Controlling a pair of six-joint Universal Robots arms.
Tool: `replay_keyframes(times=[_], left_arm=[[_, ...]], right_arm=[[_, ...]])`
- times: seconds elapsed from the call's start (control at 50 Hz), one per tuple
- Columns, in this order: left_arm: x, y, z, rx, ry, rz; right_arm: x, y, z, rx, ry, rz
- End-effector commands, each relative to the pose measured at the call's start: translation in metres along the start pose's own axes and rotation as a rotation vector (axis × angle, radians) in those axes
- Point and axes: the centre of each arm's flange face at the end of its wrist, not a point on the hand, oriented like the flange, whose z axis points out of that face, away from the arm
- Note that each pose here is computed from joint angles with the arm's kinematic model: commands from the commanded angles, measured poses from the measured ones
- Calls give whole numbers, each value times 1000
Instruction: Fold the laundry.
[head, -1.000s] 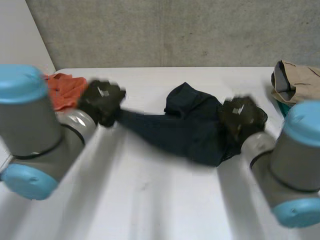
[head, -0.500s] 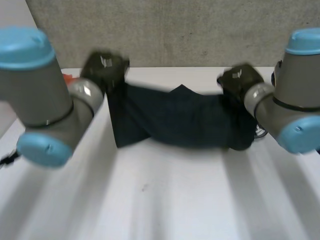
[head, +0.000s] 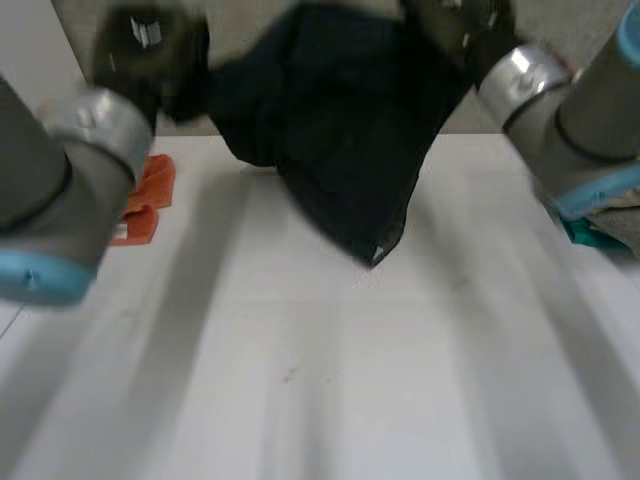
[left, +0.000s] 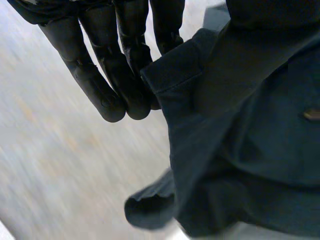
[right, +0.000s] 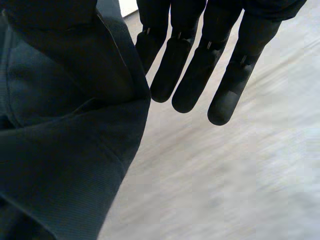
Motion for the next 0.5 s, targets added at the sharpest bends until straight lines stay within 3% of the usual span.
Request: replay_keyframes(times=[0.02, 0.08, 0.18, 0.34, 0.5], left_arm=[[25, 85, -33, -255, 89, 16], [32, 110, -39, -324, 113, 31], [32, 115, -38, -334, 111, 46], [18, 82, -35, -250, 73, 39], [13, 66, -35, -220, 66, 21]], right_arm=[[-77, 66, -56, -271, -258, 54], [-110, 81, -81, -351, -346, 87], [-128, 89, -94, -422, -360, 154], [-101, 64, -101, -551, -138, 417], [-73, 44, -132, -679, -14, 581]])
